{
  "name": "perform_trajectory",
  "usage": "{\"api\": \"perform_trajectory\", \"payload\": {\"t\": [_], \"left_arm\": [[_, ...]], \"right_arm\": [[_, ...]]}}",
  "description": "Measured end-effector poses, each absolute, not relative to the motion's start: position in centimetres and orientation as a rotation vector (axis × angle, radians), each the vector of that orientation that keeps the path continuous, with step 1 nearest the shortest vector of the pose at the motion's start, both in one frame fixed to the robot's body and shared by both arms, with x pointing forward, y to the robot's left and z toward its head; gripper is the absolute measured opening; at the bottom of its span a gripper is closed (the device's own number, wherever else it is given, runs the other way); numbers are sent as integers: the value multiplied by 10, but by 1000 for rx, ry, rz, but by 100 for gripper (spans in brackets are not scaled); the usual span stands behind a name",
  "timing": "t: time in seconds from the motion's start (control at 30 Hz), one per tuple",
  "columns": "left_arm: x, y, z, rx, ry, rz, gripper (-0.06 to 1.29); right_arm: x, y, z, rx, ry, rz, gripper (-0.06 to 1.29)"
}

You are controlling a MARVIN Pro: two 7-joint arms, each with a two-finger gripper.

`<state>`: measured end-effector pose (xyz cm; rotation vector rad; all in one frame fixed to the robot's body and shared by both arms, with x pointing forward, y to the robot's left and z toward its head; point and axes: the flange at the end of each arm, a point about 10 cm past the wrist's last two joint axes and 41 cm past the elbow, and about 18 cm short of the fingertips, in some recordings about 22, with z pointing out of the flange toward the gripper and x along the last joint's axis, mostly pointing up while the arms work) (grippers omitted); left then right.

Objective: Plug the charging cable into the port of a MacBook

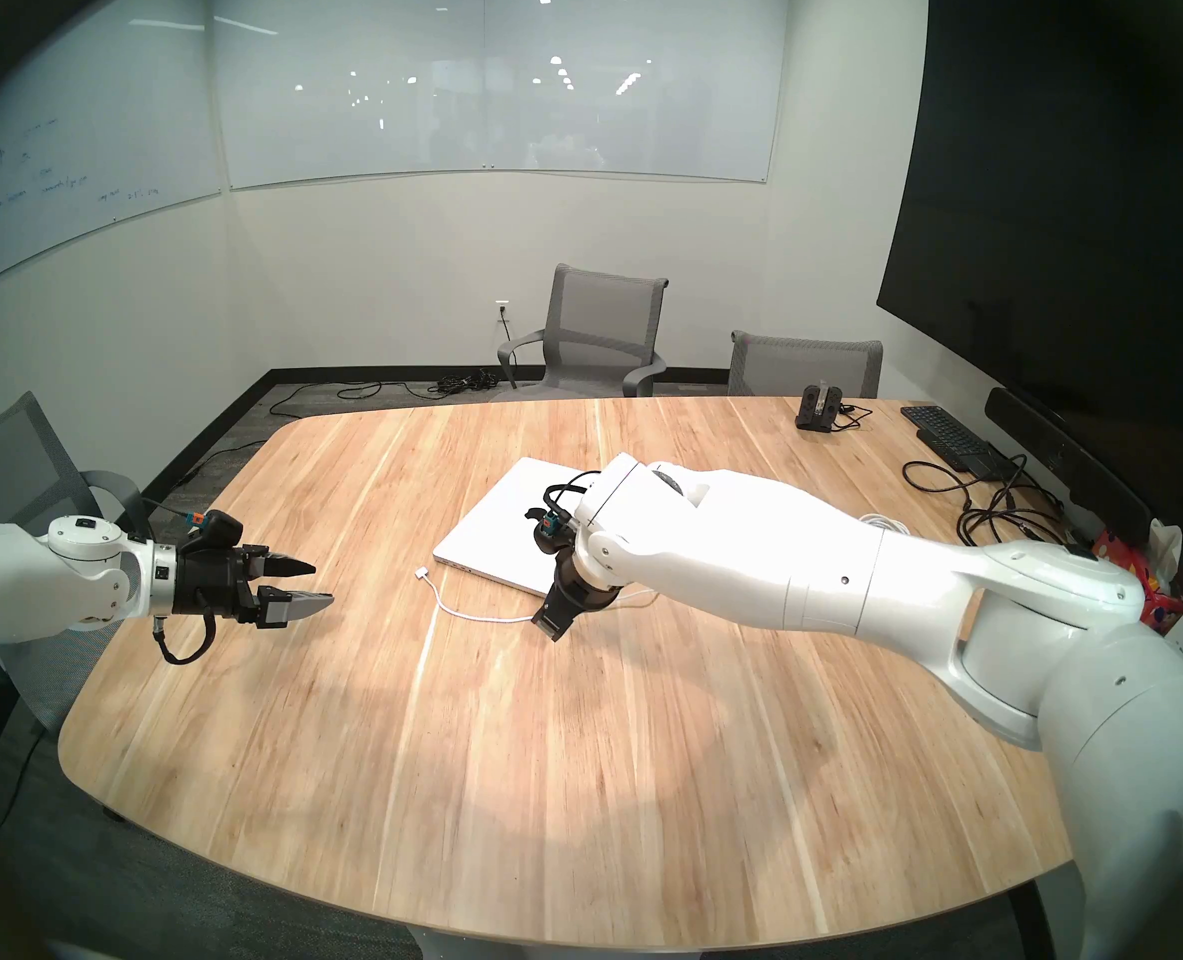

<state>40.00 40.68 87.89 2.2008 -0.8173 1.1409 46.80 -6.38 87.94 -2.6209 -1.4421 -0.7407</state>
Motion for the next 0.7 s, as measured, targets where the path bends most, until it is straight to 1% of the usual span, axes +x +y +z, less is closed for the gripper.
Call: {"api": "perform_trajectory", "payload": {"t": [0.7], "left_arm": [[400,407,879,2201,-817,1140,125]], "right_arm": [[464,-67,880,-2558,-1445,-712,119]]}}
